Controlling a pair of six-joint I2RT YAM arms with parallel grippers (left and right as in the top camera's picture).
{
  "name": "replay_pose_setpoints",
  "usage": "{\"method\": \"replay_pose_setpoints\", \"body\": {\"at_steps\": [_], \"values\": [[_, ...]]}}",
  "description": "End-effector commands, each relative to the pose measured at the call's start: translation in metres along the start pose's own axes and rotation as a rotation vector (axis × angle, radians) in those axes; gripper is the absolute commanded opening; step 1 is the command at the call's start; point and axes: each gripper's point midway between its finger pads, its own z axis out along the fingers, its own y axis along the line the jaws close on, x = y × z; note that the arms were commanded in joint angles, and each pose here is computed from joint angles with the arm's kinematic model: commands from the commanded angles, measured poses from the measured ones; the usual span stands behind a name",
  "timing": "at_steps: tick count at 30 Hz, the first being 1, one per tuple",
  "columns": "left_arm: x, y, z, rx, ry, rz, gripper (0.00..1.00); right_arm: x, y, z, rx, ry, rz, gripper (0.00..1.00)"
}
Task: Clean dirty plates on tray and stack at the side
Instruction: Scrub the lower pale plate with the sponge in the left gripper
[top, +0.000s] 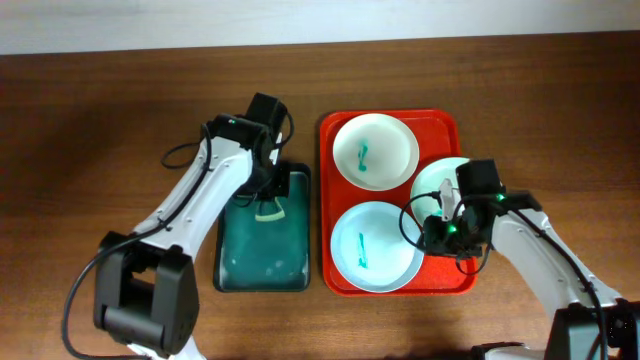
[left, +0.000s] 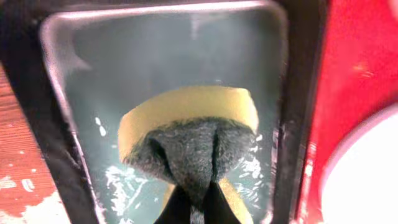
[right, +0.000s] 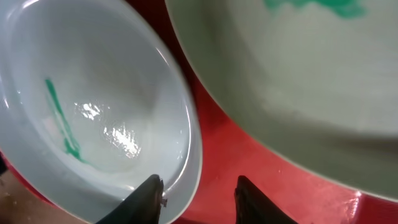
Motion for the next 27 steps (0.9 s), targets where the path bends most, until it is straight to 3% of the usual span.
{"method": "replay_pose_setpoints", "body": {"at_steps": [1,2,4,7,11,15,18,21,24,27], "values": [[-0.004,-0.024,-0.025,0.139,-0.040,0.045,0.00,0.012,-0.002,0.018,-0.035,0.008,0.008,0.31],[-0.004,-0.025,-0.026,0.142,-0.042,0.047,0.00,0.013,-0.003,0.023,-0.040,-0.007,0.009,0.27],[-0.004,-0.029,-0.026,0.145,-0.045,0.059,0.00,0.006,-0.009,0.027,-0.017,-0.049,0.068,0.10],[-0.003,-0.039,-0.026,0.150,-0.052,0.084,0.00,-0.005,-0.010,0.026,-0.011,-0.092,0.088,0.05],[0.002,-0.070,-0.026,0.191,-0.066,0.155,0.00,-0.001,-0.020,0.026,0.047,-0.083,0.162,0.04],[0.009,-0.138,-0.010,0.283,-0.096,0.206,0.00,-0.001,-0.024,0.026,0.066,-0.085,0.207,0.04],[0.032,-0.191,0.038,0.313,-0.021,0.197,0.00,-0.001,-0.024,0.026,0.066,-0.086,0.206,0.04],[0.059,-0.229,0.068,0.443,0.105,0.240,0.00,-0.001,-0.024,0.026,0.066,-0.085,0.206,0.04],[0.070,-0.218,0.095,0.381,0.173,0.217,0.00,-0.001,-0.024,0.026,0.066,-0.085,0.206,0.04],[0.049,-0.160,0.106,0.080,0.087,0.162,0.00,-0.001,-0.024,0.026,0.066,-0.085,0.206,0.04]]}}
